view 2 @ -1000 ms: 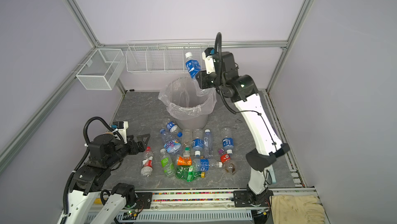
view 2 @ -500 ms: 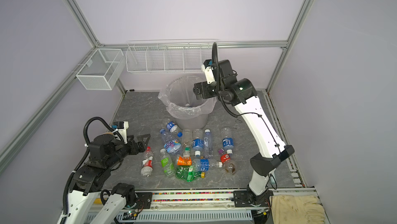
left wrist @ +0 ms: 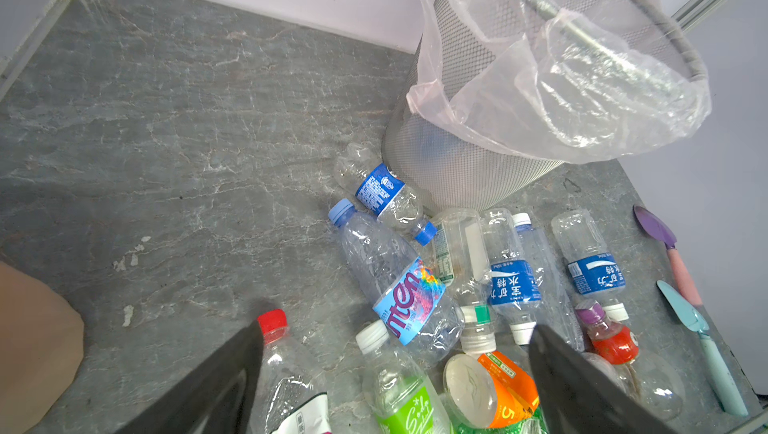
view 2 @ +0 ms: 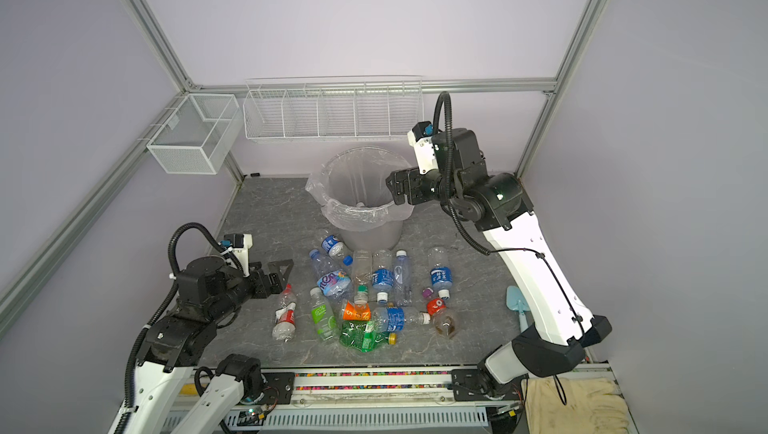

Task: Throw the plastic bottles in the bin
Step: 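Withdraw the right gripper from the bin while the left gripper lowers toward the red-capped bottle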

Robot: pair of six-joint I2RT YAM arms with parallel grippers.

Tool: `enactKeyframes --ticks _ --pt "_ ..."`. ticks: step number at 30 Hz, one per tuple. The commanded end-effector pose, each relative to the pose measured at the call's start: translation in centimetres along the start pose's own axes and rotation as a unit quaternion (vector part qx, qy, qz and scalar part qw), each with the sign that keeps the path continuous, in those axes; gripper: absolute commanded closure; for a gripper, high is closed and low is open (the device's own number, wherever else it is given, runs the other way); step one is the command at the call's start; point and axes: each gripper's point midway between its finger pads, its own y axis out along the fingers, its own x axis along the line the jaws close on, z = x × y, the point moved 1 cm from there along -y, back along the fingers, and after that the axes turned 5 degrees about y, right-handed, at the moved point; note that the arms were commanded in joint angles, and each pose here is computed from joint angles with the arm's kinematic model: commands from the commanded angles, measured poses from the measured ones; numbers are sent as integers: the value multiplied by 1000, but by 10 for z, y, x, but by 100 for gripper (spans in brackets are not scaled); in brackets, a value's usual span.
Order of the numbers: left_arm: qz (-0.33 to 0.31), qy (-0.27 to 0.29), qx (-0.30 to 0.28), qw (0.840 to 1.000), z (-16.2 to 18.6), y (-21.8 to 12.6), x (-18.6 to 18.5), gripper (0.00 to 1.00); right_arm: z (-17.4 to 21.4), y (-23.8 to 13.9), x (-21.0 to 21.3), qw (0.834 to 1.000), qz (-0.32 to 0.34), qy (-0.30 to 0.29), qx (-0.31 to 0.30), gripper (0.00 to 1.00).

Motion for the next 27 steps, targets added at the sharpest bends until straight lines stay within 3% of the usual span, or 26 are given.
enactKeyframes --ticks 1,11,14,17,20,24,27 --pt "-10 -27 26 999 1 6 2 0 -7 -22 1 999 -4 -2 -40 4" --pt "-60 -152 123 979 37 31 15 9 31 -17 -14 1000 15 6 -5 2" --pt "-140 -189 121 964 54 25 39 10 41 -14 -17 1000 15 15 0 2" --pt "-159 -214 118 957 71 29 49 10 50 -10 -20 1000 16 21 9 2" --pt "-196 -257 141 936 97 33 61 10 57 -9 -22 999 16 23 18 2" --pt "-177 -296 171 923 131 57 60 13 65 -12 -26 999 22 23 22 0" --pt "-194 -289 194 917 146 58 65 13 71 -13 -31 999 27 24 26 0"
